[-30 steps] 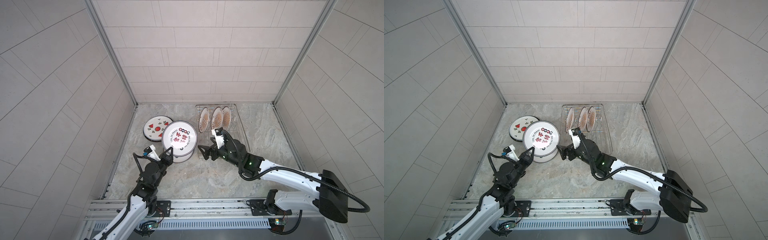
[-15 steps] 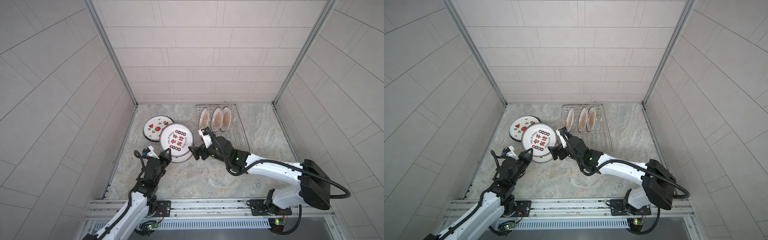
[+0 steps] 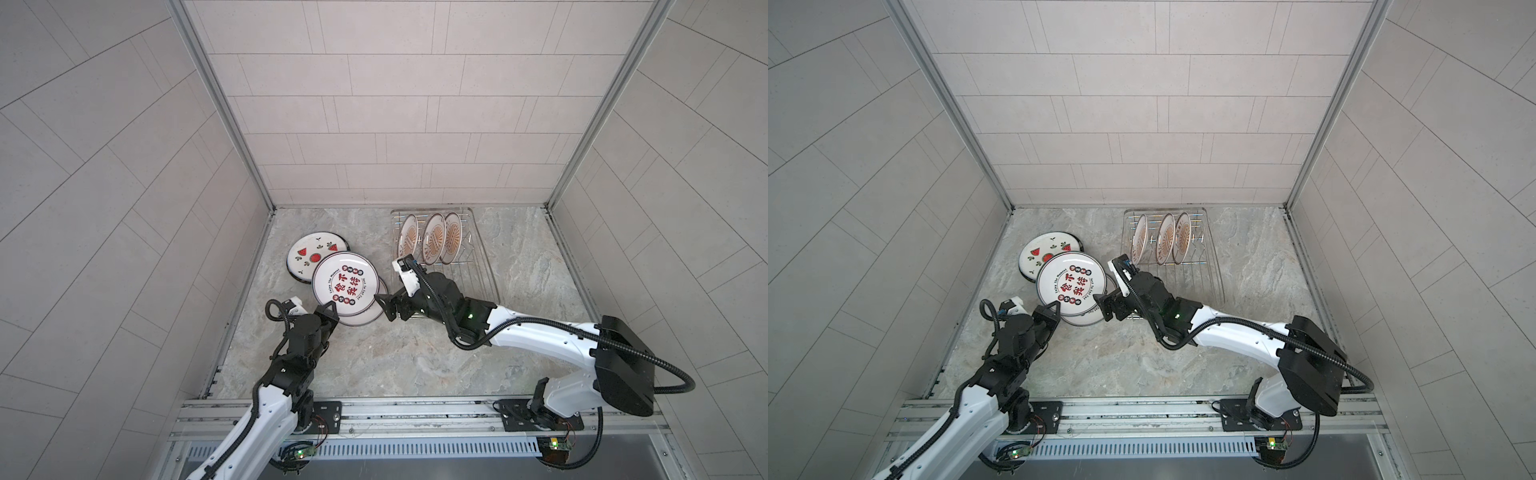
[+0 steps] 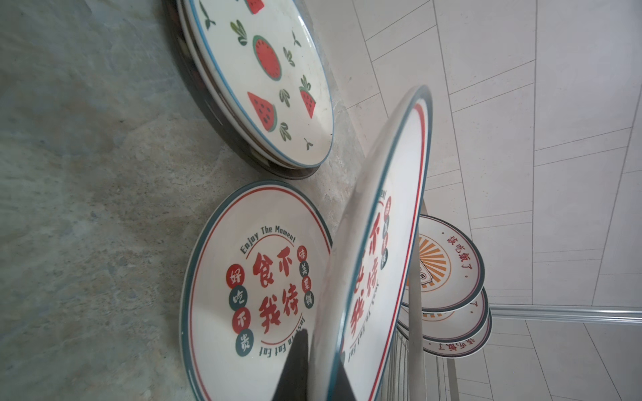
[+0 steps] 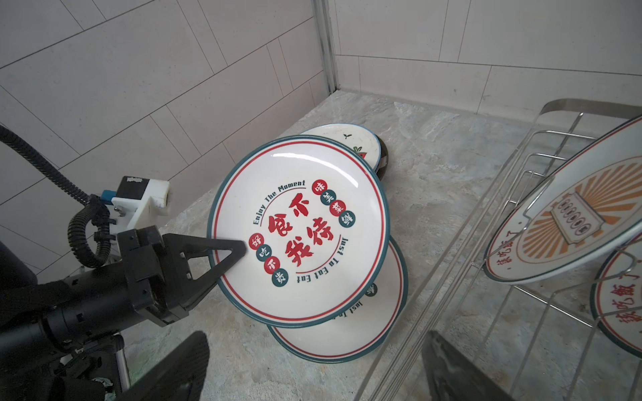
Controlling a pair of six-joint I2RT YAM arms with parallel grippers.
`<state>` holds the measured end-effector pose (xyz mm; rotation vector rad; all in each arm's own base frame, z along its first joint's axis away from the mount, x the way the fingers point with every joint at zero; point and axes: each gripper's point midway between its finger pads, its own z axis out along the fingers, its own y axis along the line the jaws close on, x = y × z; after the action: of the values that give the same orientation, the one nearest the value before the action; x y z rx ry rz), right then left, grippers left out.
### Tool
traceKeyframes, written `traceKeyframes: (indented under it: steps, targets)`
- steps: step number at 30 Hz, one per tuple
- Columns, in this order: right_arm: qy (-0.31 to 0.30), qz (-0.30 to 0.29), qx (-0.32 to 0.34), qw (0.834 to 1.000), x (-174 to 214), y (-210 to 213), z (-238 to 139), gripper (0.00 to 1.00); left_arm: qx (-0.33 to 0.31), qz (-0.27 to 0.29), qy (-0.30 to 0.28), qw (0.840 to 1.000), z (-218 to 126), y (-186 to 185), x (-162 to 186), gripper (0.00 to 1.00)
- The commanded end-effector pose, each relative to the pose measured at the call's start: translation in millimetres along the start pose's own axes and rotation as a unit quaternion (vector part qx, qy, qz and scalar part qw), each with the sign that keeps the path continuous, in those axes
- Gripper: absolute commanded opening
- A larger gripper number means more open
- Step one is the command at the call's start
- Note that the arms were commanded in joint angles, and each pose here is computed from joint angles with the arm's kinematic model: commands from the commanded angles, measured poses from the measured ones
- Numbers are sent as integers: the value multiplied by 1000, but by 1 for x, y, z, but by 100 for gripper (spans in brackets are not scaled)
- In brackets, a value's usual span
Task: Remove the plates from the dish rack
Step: 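Lower the plate flat onto the red-lettered plate and open the left gripper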
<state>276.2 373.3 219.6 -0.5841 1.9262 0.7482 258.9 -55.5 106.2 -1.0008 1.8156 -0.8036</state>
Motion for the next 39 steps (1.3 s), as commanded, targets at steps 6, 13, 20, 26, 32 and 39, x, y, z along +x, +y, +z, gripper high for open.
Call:
traceKeyframes:
  steps: [6,13,20,26,32,39]
  targets:
    - [0,-6,-6,1000,-4,8,6,97,11,-40,2,999,1,-18,-5,0]
    - [-5,6,49,999,-3,-12,6,96,-6,-47,19,999,7,-12,3,0]
    - [2,3,40,999,0,-8,9,96,-13,-60,31,998,15,-10,8,0]
    - [14,2,45,999,5,-10,13,95,-26,-61,35,997,21,-6,11,1]
    - [42,-6,37,998,11,-5,21,94,-37,-71,45,996,29,2,18,1]
    - [45,-5,43,998,13,-7,22,94,-50,-65,63,995,37,8,27,0]
